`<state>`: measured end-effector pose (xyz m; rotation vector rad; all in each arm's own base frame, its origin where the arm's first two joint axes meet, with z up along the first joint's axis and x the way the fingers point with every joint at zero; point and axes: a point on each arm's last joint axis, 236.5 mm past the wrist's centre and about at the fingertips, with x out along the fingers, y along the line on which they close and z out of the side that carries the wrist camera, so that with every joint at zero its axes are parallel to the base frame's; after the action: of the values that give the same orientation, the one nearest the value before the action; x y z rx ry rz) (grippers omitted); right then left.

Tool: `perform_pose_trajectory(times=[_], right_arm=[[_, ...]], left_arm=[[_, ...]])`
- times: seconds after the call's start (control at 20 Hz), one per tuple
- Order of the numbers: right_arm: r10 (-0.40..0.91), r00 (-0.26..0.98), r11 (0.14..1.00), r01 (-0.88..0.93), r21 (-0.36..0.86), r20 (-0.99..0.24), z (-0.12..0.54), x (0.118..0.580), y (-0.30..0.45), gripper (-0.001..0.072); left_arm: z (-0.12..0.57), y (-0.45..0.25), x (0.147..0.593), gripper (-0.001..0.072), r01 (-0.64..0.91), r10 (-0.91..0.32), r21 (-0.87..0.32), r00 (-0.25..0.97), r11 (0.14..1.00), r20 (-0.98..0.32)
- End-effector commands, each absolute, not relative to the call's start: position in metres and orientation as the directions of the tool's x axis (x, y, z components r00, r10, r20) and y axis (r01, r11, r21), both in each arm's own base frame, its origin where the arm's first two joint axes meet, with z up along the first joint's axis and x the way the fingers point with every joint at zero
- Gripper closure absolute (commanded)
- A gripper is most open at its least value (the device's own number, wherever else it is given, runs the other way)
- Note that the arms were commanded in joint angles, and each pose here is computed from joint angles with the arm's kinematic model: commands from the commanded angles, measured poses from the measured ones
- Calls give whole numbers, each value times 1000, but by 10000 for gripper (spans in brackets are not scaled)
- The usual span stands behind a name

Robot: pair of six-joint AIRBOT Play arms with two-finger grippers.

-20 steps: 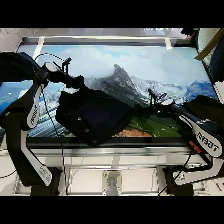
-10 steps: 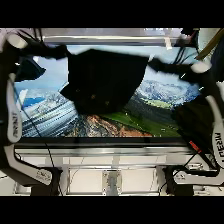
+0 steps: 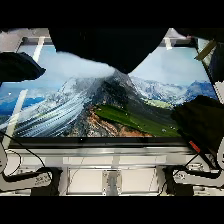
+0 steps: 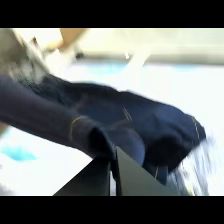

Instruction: Fold the clothes and pants, and hang the long-sleeved shirts on hangers.

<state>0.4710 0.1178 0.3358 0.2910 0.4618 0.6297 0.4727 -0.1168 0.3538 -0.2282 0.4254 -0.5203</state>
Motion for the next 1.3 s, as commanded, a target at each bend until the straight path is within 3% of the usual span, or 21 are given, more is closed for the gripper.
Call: perform_pose_trajectory(times=[0.0, 0.1, 0.35, 0.5, 0.65, 0.75, 0.95, 1.25], right_arm=[[614, 542, 786, -483, 386, -574, 267, 436, 119, 691], [629, 407, 765, -474, 436, -662, 218, 416, 126, 691], [639, 203, 746, -400, 533, -742, 102, 344, 161, 691], [636, 118, 746, -346, 569, -762, 57, 277, 167, 691], [627, 125, 766, -278, 580, -769, 36, 246, 163, 691], [621, 181, 777, -268, 569, -763, 35, 255, 162, 691], [574, 388, 818, -234, 526, -721, 37, 312, 155, 691], [541, 449, 839, -235, 491, -711, 20, 392, 177, 691]], left_arm=[[262, -127, 434, 688, 417, -544, -353, 571, 838, -615], [189, -121, 412, 688, 351, -497, -367, 435, 861, -751], [78, -108, 314, 688, 218, -445, -399, 232, 891, -865], [49, -107, 249, 688, 143, -444, -423, 190, 895, -876], [38, -106, 209, 688, 57, -441, -439, 209, 896, -873], [34, -95, 198, 688, 10, -397, -407, 238, 913, -886], [22, -44, 205, 688, -124, -181, -223, 284, 967, -942], [21, -32, 301, 689, -159, -128, -246, 529, 956, -839]])
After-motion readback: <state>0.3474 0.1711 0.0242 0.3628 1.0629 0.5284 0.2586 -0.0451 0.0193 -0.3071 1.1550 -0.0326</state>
